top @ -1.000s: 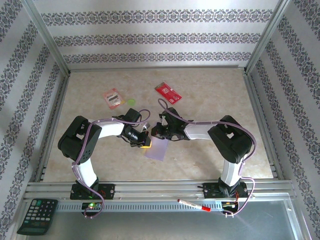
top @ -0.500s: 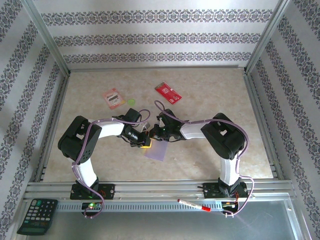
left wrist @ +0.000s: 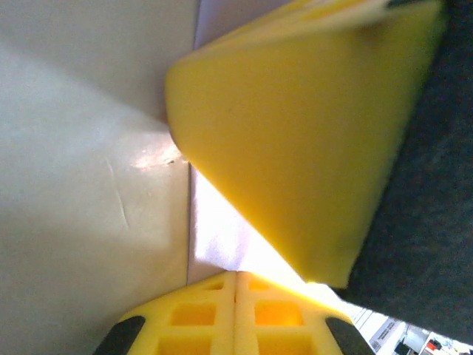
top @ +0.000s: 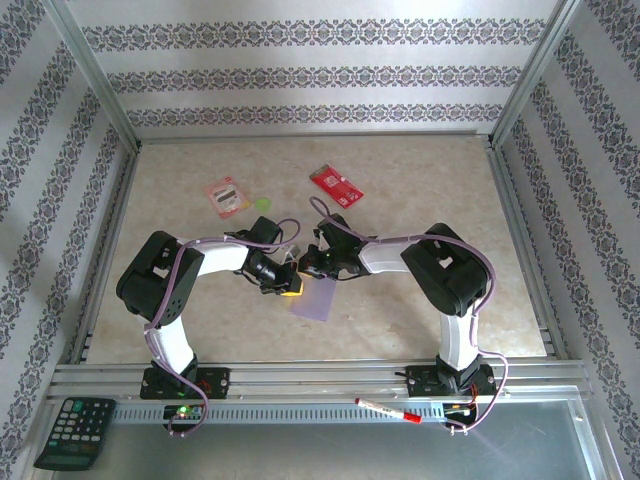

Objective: Fold a paper plane with a square sheet of paper (pick it up from the middle)

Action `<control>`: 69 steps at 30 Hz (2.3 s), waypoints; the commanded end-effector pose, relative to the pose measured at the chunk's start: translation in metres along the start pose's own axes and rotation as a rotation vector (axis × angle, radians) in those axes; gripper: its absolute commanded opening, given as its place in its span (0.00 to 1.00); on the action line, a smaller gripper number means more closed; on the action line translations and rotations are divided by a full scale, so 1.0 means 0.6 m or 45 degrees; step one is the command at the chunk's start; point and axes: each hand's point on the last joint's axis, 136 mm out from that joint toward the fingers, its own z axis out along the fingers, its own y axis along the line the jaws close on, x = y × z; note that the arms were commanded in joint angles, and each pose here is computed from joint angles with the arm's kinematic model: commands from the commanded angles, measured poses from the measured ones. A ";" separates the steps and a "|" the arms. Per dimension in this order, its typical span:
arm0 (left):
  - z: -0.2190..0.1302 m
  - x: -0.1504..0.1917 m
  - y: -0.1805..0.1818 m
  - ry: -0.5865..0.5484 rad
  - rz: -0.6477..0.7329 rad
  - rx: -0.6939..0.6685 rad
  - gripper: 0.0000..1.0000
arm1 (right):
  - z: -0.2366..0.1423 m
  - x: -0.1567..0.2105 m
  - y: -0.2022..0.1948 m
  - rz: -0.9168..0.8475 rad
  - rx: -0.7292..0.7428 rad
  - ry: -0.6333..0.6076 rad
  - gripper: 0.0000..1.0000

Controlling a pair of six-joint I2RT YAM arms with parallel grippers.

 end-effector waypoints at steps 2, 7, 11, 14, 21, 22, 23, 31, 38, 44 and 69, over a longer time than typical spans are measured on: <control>0.031 0.095 0.126 0.203 -0.188 -0.350 0.00 | 0.001 -0.066 -0.057 0.047 0.141 -0.141 0.00; 0.032 0.098 0.129 0.207 -0.192 -0.356 0.00 | -0.004 -0.094 -0.064 0.069 0.145 -0.177 0.00; 0.033 0.100 0.130 0.210 -0.194 -0.362 0.00 | -0.006 -0.114 -0.070 0.084 0.149 -0.192 0.00; 0.033 0.102 0.132 0.212 -0.193 -0.368 0.00 | -0.008 -0.127 -0.079 0.095 0.167 -0.208 0.00; 0.036 0.102 0.132 0.213 -0.190 -0.367 0.00 | -0.011 -0.152 -0.094 0.120 0.205 -0.220 0.00; 0.036 0.102 0.131 0.214 -0.188 -0.369 0.00 | -0.011 -0.155 -0.095 0.123 0.212 -0.223 0.00; 0.036 0.103 0.132 0.215 -0.189 -0.372 0.00 | -0.012 -0.158 -0.096 0.125 0.218 -0.224 0.00; 0.038 0.102 0.132 0.218 -0.182 -0.375 0.00 | -0.020 -0.186 -0.104 0.164 0.246 -0.248 0.00; 0.041 0.103 0.131 0.216 -0.179 -0.374 0.00 | -0.026 -0.213 -0.111 0.193 0.258 -0.258 0.00; 0.042 0.101 0.128 0.215 -0.173 -0.372 0.00 | -0.042 -0.247 -0.113 0.212 0.225 -0.282 0.00; 0.034 0.084 0.111 0.172 -0.153 -0.365 0.00 | -0.038 -0.060 0.015 -0.023 -0.061 -0.055 0.00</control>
